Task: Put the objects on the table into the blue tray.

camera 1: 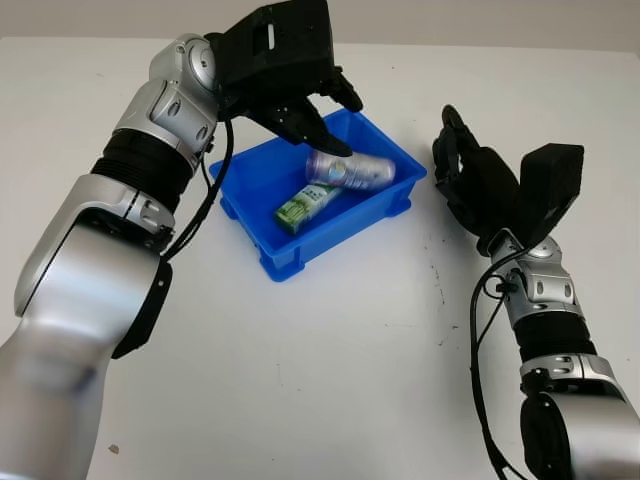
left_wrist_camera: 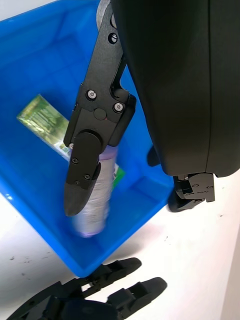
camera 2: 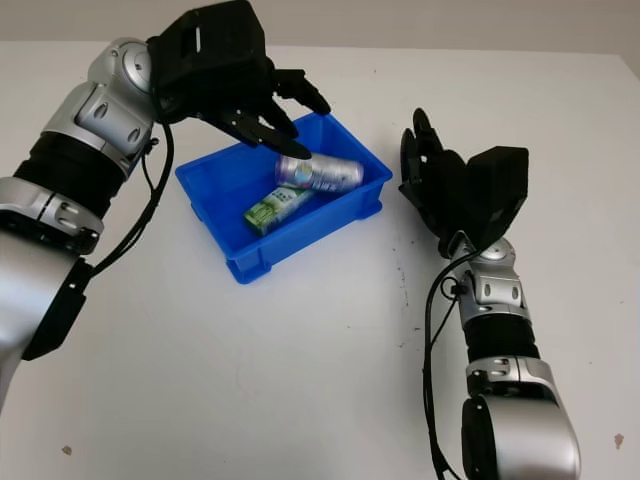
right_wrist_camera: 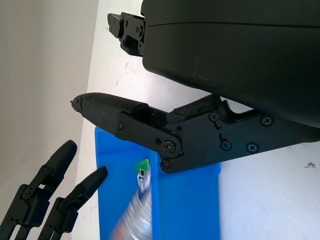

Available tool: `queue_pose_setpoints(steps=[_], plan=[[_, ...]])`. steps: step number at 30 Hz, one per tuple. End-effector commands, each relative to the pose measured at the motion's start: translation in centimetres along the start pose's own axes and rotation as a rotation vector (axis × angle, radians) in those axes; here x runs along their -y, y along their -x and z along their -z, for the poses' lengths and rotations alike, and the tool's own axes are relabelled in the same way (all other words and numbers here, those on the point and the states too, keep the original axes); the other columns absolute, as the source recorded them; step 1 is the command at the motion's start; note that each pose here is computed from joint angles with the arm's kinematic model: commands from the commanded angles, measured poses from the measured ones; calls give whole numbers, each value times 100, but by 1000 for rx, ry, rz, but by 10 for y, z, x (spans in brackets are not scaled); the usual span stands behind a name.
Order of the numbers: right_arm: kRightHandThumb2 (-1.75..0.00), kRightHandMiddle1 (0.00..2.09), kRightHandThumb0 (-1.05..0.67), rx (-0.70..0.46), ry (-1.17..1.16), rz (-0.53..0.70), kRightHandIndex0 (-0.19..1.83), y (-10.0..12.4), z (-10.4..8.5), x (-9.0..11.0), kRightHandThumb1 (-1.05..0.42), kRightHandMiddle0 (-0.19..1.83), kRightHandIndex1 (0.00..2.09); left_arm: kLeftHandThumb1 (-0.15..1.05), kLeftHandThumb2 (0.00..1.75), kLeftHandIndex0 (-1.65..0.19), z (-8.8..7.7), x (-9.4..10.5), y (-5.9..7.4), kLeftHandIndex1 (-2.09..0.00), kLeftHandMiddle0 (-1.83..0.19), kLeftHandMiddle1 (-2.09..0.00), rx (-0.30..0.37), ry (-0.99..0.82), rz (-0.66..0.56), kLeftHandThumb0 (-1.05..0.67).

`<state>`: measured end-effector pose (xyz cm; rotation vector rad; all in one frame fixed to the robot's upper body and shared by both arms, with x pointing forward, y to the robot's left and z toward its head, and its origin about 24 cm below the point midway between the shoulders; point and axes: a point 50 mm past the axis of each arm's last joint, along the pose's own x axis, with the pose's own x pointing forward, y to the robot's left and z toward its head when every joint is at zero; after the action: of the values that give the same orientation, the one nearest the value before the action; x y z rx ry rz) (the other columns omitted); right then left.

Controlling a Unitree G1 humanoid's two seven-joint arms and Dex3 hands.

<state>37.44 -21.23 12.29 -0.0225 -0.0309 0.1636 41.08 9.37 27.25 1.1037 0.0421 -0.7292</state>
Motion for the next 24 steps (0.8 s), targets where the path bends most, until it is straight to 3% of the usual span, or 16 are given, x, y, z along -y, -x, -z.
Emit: queue_pose_setpoints(steps=[1, 7, 10, 11, 13, 14, 16, 17, 19, 20, 21, 22, 23, 24], plan=[[-74, 0, -68, 8, -1, -2, -19, 2, 1, 1, -105, -19, 0, 105, 17, 19, -1, 0, 0, -1, 19, 0, 14, 24, 5, -59], [-75, 0, -66, 5, 8, -3, -19, 2, 1, 2, -105, -19, 0, 105, 15, 19, -4, -9, 6, 0, 19, 0, 51, 35, -16, -69], [-75, 0, -66, 4, 3, -1, -19, 2, 2, 2, -105, -19, 0, 105, 17, 4, -9, -17, 14, -8, 9, -6, 182, 143, -64, -63], [-74, 0, -67, 6, 0, 4, -19, 2, 2, 2, -105, -19, 0, 105, 17, -11, -9, -19, 16, -36, -9, -31, 245, 208, -117, -60], [-72, 0, -67, 8, 2, 4, -19, 2, 2, 3, -105, -19, 0, 105, 20, -24, -12, -26, 22, -110, -30, -85, 385, 374, -296, -56], [-73, 0, -68, 8, 5, 3, -19, 2, 2, 3, -105, -19, 0, 105, 23, -56, -13, -29, 25, -168, -67, -150, 429, 448, -370, -58], [-73, 0, -68, 10, 10, -4, -19, 2, 1, 2, -105, -19, 0, 105, 27, -81, -14, -36, 36, -198, -95, -193, 498, 574, -504, -58], [-74, 0, -68, 11, 11, -4, -19, 1, 0, 2, -105, -19, 0, 105, 33, -100, -15, -38, 41, -205, -123, -203, 516, 605, -553, -59], [-74, 0, -69, 14, 13, -5, -19, 0, -2, 2, -105, -19, 0, 105, 37, -108, -8, -43, 53, -208, -136, -208, 554, 699, -659, -59], [-74, 0, -69, 16, 14, -7, -19, -1, -3, 1, -105, -19, 0, 105, 35, -62, -1, -44, 59, -209, -94, -209, 553, 735, -714, -60], [-75, 0, -68, 17, 15, -9, -19, -1, -3, 1, -105, -19, 0, 105, 35, -37, 4, -44, 62, -209, -66, -209, 548, 758, -752, -61], [-75, 0, -68, 20, 13, -11, -19, -2, -5, 0, -105, -19, 0, 105, 35, -25, 14, -42, 67, -209, -51, -209, 527, 736, -821, -62], [-76, 0, -68, 21, 10, -12, -19, -3, -5, 0, -105, -19, 0, 105, 39, -4, 20, -40, 70, -193, -27, -190, 512, 711, -863, -63], [-77, 0, -68, 25, 8, -12, -19, -3, -6, -1, -105, -19, 0, 105, 40, 2, 28, -37, 72, -186, -19, -182, 491, 686, -906, -63]])
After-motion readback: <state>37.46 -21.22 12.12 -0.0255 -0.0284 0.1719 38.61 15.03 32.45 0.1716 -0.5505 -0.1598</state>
